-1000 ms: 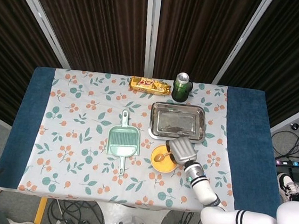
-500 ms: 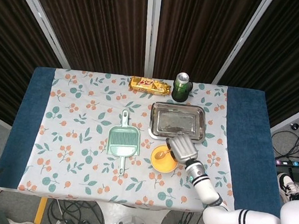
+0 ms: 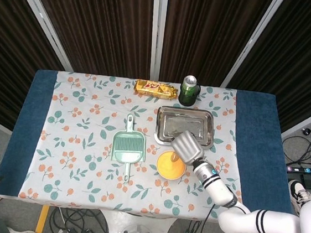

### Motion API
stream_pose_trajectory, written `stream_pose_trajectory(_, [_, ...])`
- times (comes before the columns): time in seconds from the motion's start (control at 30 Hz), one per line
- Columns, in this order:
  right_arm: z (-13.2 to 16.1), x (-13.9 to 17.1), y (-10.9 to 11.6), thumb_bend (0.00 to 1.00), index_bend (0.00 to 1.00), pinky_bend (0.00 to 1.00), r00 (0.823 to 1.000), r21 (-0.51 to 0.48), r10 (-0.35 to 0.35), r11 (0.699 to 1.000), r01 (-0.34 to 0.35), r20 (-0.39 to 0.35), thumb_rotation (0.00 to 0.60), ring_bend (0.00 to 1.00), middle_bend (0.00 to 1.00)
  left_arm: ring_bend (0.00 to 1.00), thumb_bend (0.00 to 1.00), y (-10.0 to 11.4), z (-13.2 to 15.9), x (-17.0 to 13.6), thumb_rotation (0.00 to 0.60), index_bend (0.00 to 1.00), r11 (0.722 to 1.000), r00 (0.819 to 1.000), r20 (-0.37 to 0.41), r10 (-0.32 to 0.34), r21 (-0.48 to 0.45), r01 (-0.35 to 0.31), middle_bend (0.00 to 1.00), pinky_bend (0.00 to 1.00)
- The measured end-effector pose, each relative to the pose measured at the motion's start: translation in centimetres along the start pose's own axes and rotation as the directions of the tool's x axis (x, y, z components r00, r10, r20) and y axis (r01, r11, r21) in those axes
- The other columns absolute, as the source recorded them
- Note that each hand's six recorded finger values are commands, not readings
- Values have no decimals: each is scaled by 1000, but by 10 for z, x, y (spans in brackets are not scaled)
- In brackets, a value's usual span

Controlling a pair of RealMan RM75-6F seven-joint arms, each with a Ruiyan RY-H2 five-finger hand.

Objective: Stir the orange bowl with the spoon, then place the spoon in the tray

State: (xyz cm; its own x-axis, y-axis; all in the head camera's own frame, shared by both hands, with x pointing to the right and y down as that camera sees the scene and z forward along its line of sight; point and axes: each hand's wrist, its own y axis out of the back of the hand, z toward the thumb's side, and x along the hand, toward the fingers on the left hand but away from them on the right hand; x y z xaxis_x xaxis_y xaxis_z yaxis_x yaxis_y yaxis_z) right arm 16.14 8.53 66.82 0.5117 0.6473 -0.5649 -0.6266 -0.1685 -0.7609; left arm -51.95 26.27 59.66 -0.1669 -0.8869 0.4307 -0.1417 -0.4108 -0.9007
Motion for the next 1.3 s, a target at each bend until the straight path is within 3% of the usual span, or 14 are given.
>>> stream_pose_trajectory(0.1, [2, -2, -2, 435, 710, 1000, 1000, 125, -13, 992, 15, -23, 600, 990, 973, 116, 136, 0, 0, 0, 600, 176, 1000, 1000, -2, 0, -1, 0, 179, 136])
stream_pose_trajectory(0.3, [14, -10, -12, 439, 718, 1000, 998, 263, -24, 964, 37, -54, 600, 990, 973, 116, 136, -2, -1, -1, 600, 176, 1000, 1000, -2, -8, -4, 8, 179, 136])
stream_pose_trajectory(0.67, [44, -13, -17, 440, 735, 1000, 992, 373, -48, 923, 89, -117, 600, 990, 976, 117, 136, -4, -3, -1, 600, 176, 1000, 1000, -6, -12, -9, 12, 179, 136])
stream_pose_trajectory(1.07, [69, -4, -15, 440, 747, 1000, 986, 322, -66, 940, 114, -156, 600, 993, 978, 116, 135, -7, -6, -3, 600, 176, 1000, 1000, -15, -14, -17, 14, 179, 136])
stream_pose_trajectory(1.3, [66, 4, -12, 440, 762, 1000, 990, 169, -79, 981, 99, -117, 600, 998, 980, 116, 136, -6, -5, -2, 600, 176, 1000, 1000, -9, -13, -14, 12, 179, 137])
